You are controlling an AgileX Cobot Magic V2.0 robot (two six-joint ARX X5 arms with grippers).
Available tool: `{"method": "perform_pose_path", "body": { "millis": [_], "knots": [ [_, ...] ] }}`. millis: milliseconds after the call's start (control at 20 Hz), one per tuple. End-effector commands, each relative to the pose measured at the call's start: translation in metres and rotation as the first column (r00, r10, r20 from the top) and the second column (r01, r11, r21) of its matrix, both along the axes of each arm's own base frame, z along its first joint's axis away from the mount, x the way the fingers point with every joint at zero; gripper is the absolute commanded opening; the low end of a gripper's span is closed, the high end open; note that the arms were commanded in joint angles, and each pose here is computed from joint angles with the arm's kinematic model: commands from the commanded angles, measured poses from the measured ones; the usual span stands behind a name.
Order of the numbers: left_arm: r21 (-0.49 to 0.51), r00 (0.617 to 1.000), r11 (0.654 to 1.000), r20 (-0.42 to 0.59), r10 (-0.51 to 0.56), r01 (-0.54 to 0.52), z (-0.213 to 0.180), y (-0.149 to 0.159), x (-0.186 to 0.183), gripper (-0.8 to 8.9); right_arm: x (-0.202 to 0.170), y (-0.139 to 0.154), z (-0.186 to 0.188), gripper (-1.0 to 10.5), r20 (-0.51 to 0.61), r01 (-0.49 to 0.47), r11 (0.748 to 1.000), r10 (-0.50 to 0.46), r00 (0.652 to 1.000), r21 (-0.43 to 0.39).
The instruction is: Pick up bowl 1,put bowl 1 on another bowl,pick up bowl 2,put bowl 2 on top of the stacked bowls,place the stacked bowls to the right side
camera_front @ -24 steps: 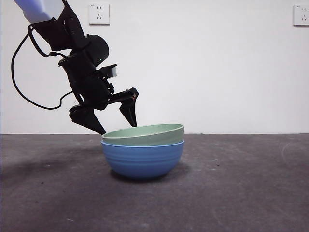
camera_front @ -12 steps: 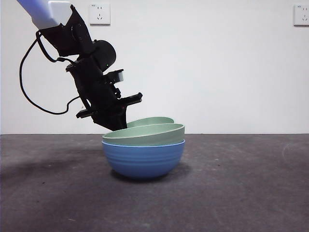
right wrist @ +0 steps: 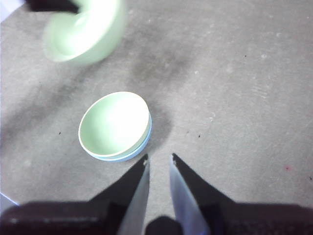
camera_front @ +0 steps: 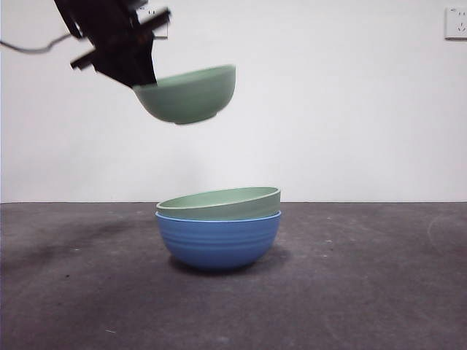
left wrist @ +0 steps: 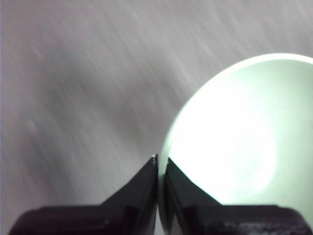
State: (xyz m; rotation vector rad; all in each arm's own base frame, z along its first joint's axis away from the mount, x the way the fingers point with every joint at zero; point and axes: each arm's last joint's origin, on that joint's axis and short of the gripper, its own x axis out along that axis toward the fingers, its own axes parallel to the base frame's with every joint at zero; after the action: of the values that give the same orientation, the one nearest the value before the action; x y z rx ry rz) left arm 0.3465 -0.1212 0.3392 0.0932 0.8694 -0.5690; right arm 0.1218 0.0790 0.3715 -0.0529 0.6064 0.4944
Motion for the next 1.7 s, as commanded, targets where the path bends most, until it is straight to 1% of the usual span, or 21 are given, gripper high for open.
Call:
{"method": "perform_pose_path", "body": {
  "millis": [50,100,300,400,750,900,1050,1150,1200,1250,1500,1550,1600,1650,1700],
  "knots": [
    [0.069,0.991,0.991,-0.074,-0.112,0.117,-0.008,-0.010,-0.012,-0.08,0.001,0.000,0.001,0.7,0.002,0.006,1.000,-0.006,1.000,0.005],
    [0.080,0.985,0.986,-0.105,-0.137,0.145,-0.011,-0.016,-0.017,-0.08,0.001,0.000,0.000,0.7,0.001,0.006,1.000,-0.006,1.000,0.005],
    [0.099,0.972,0.973,-0.130,-0.197,0.210,-0.026,-0.037,-0.027,-0.08,0.001,0.000,0.000,0.7,0.001,0.006,1.000,-0.006,1.000,0.005],
    [0.136,0.974,0.968,-0.115,-0.195,0.209,-0.036,-0.045,-0.029,-0.08,0.001,0.000,0.000,0.7,0.001,0.006,1.000,-0.006,1.000,0.005],
    [0.147,0.966,0.963,-0.165,-0.200,0.225,-0.088,-0.051,-0.024,-0.08,0.001,0.000,0.000,0.7,0.001,0.005,1.000,-0.005,1.000,0.005],
    [0.133,0.970,0.967,-0.140,-0.197,0.216,-0.099,-0.055,-0.024,-0.09,0.001,0.000,0.000,0.7,0.001,0.005,1.000,-0.005,1.000,0.005],
    [0.124,0.973,0.970,-0.124,-0.194,0.209,-0.101,-0.057,-0.023,-0.09,0.001,0.000,0.000,0.7,0.000,0.005,1.000,-0.005,1.000,0.005],
    [0.123,0.972,0.969,-0.125,-0.200,0.215,-0.101,-0.059,-0.024,0.33,0.001,0.000,0.000,0.7,0.000,0.005,1.000,-0.005,1.000,0.005],
    [0.124,0.971,0.969,-0.129,-0.200,0.216,-0.101,-0.058,-0.024,0.86,0.001,0.000,0.000,0.7,0.001,0.005,1.000,-0.005,1.000,0.006],
    [0.126,0.970,0.968,-0.136,-0.200,0.217,-0.101,-0.058,-0.025,1.00,0.001,0.000,0.000,0.7,0.000,0.005,1.000,-0.005,1.000,0.006],
    [0.128,0.969,0.967,-0.138,-0.204,0.221,-0.102,-0.060,-0.026,1.06,0.001,0.001,0.000,0.7,0.000,0.004,1.000,-0.004,1.000,0.006],
    [0.128,0.969,0.967,-0.138,-0.203,0.221,-0.101,-0.060,-0.026,1.56,0.001,0.001,0.000,0.7,0.000,0.004,1.000,-0.004,1.000,0.006],
    [0.128,0.970,0.967,-0.136,-0.202,0.219,-0.100,-0.059,-0.026,2.54,0.001,0.001,0.000,0.8,-0.002,0.001,1.000,-0.001,1.000,0.008],
    [0.128,0.971,0.968,-0.136,-0.197,0.214,-0.098,-0.057,-0.026,3.33,0.001,0.001,0.000,1.3,-0.006,0.001,1.000,-0.001,1.000,0.009],
    [0.126,0.973,0.970,-0.132,-0.191,0.208,-0.095,-0.055,-0.026,3.62,0.003,0.002,-0.001,2.1,-0.015,0.006,1.000,-0.006,1.000,0.012]
  ]
}}
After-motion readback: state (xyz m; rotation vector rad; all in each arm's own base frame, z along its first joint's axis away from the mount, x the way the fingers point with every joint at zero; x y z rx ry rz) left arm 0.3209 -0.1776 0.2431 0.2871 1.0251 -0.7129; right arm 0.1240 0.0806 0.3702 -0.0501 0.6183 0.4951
